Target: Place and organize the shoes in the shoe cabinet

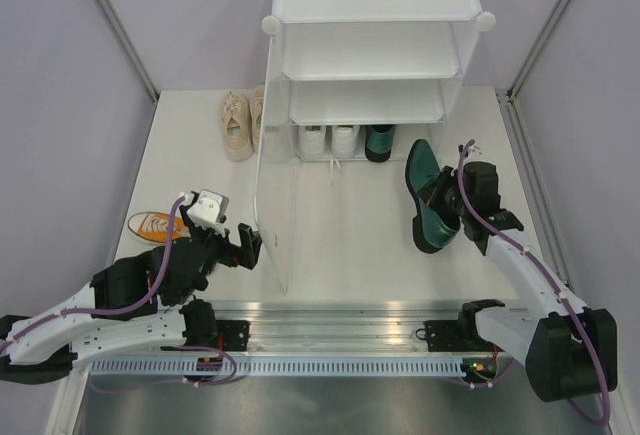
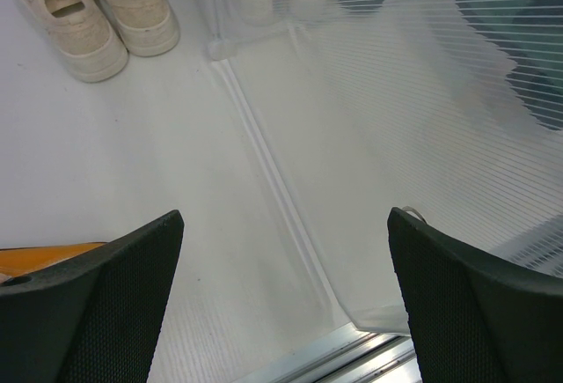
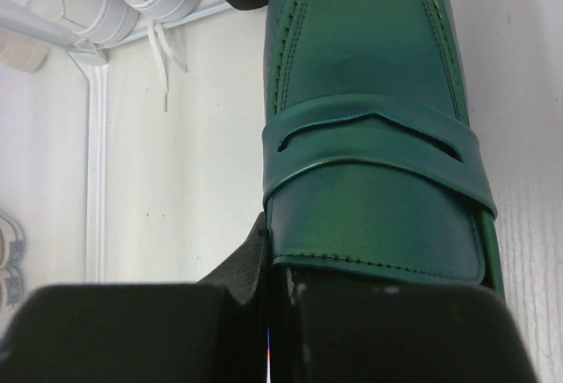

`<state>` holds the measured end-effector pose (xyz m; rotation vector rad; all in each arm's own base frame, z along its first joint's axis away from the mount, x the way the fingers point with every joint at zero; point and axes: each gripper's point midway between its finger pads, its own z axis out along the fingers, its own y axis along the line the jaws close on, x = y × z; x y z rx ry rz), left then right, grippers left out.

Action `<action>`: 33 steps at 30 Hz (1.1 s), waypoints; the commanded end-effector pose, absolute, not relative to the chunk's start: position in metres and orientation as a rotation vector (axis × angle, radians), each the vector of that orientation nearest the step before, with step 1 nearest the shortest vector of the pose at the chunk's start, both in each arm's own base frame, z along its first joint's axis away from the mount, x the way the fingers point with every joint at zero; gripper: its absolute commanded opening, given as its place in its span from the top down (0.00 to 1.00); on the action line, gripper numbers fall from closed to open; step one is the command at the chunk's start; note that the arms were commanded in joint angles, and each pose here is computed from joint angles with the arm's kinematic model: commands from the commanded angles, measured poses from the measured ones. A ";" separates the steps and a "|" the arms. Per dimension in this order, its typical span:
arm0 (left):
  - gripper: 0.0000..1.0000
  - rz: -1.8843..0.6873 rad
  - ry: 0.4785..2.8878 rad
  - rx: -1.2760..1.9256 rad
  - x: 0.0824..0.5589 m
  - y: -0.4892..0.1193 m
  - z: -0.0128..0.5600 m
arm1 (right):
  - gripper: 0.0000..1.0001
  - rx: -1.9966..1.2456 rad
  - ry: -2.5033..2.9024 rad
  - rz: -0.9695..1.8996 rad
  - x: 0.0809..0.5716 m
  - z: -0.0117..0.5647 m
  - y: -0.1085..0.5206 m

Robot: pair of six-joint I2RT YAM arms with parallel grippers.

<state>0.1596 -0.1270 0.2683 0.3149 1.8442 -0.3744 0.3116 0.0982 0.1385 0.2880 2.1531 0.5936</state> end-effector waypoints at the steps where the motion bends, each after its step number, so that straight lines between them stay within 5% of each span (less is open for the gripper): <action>1: 0.00 -0.332 1.828 0.314 0.164 -0.124 0.270 | 0.99 0.246 2.035 0.563 0.335 0.171 0.095; 33: 0.00 -0.332 1.829 0.318 0.164 -0.125 0.270 | 0.99 0.164 1.869 0.370 0.490 0.176 0.101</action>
